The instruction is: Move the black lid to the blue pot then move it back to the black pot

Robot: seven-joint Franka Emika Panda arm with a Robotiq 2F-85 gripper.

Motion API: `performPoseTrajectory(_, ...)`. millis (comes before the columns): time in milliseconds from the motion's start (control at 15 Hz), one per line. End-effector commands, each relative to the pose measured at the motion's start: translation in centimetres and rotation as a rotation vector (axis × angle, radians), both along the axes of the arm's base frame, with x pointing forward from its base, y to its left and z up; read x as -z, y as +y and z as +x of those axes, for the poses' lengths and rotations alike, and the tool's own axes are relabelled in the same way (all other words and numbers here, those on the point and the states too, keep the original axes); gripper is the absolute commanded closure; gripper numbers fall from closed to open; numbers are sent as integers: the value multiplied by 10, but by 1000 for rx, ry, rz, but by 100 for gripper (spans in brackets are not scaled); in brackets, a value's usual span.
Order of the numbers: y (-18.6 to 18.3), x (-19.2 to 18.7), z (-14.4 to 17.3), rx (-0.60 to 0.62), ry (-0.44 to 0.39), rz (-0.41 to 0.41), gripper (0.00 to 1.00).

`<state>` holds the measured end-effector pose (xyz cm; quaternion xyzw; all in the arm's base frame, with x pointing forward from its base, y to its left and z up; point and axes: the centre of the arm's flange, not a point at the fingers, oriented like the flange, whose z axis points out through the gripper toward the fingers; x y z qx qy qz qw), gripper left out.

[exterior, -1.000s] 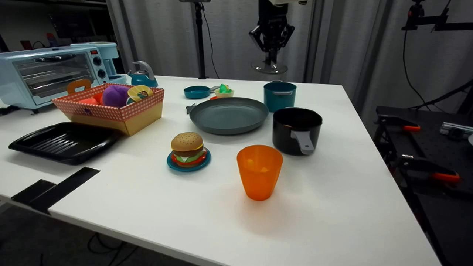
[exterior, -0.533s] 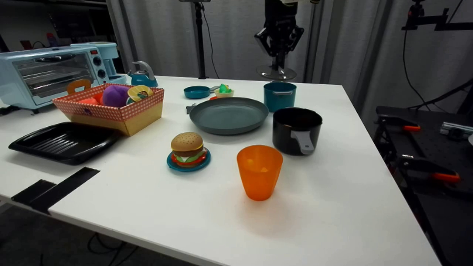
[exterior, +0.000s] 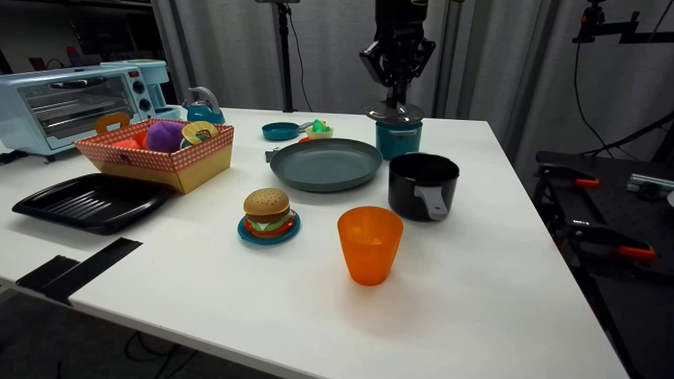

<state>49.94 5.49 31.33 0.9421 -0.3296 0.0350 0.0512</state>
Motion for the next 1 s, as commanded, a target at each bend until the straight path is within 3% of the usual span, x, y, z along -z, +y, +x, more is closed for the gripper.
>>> performPoseTrajectory(0,17,-1,-16,17,6,13,96)
performPoseTrajectory(933,49,11,-65,89,18,11,96)
